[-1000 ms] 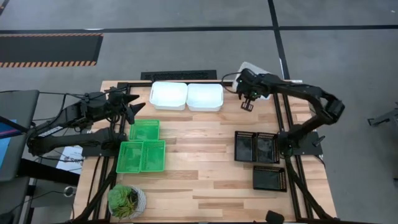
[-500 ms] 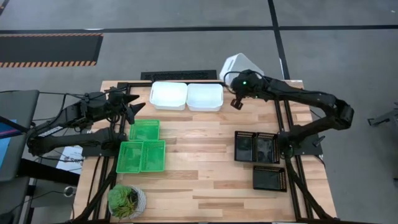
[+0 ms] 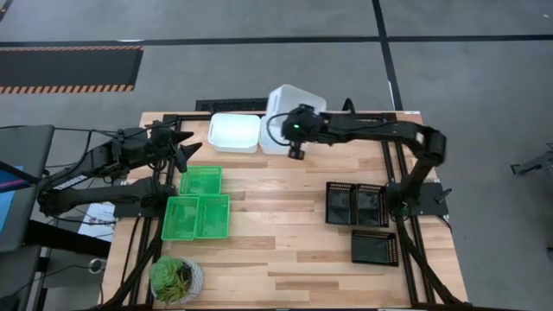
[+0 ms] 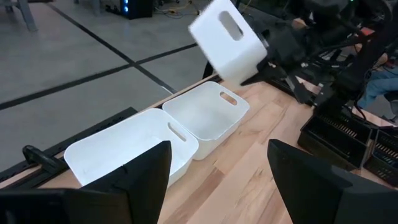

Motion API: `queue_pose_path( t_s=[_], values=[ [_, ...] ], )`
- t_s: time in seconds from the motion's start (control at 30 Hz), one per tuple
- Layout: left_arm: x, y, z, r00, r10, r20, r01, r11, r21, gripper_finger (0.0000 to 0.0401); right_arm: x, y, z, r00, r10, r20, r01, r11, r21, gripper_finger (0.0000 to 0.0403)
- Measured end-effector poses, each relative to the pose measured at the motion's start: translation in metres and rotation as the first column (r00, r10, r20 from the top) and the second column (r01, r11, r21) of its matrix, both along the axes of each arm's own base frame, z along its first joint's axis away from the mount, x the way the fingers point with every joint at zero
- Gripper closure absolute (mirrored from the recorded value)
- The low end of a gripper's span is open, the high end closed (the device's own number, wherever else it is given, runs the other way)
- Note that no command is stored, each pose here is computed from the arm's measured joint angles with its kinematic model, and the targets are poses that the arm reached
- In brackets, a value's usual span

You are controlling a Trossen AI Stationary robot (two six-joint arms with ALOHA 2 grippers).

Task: Stack baskets by color
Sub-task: Stack the right white bin into the middle white bin

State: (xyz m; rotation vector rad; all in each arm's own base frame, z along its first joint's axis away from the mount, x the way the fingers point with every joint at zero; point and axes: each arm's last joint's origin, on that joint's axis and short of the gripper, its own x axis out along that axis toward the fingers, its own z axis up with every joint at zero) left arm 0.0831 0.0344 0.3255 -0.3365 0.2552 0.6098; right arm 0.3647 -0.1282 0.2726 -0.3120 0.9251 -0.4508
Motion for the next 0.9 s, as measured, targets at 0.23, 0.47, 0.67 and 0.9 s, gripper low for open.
queue_pose_path(
  t_s=[0.23, 0.47, 0.67, 0.9],
  values=[
    [0.0, 0.0, -0.001, 1.0, -0.002, 0.003, 0.002, 1.0, -0.026, 0.0145, 0.043, -0.002, 0.001, 0.995, 0.048, -0.082, -0.048, 0.999, 0.007, 0.0401],
    [0.0, -0.001, -0.003, 1.0, -0.02, -0.007, 0.02, 0.999, -0.047, 0.0145, 0.056, -0.007, -0.018, 0.982, 0.046, -0.181, -0.039, 0.998, 0.042, 0.0401],
    [-0.001, -0.001, -0.004, 1.0, -0.019, -0.018, 0.017, 0.998, -0.056, 0.0145, 0.06, -0.01, -0.027, 0.981, 0.046, -0.187, -0.038, 0.998, 0.049, 0.0401],
    [-0.001, -0.001, -0.005, 0.999, -0.019, -0.026, 0.017, 0.998, -0.057, 0.0145, 0.062, -0.011, -0.049, 0.96, 0.061, -0.274, -0.039, 0.996, 0.084, 0.0401]
  ],
)
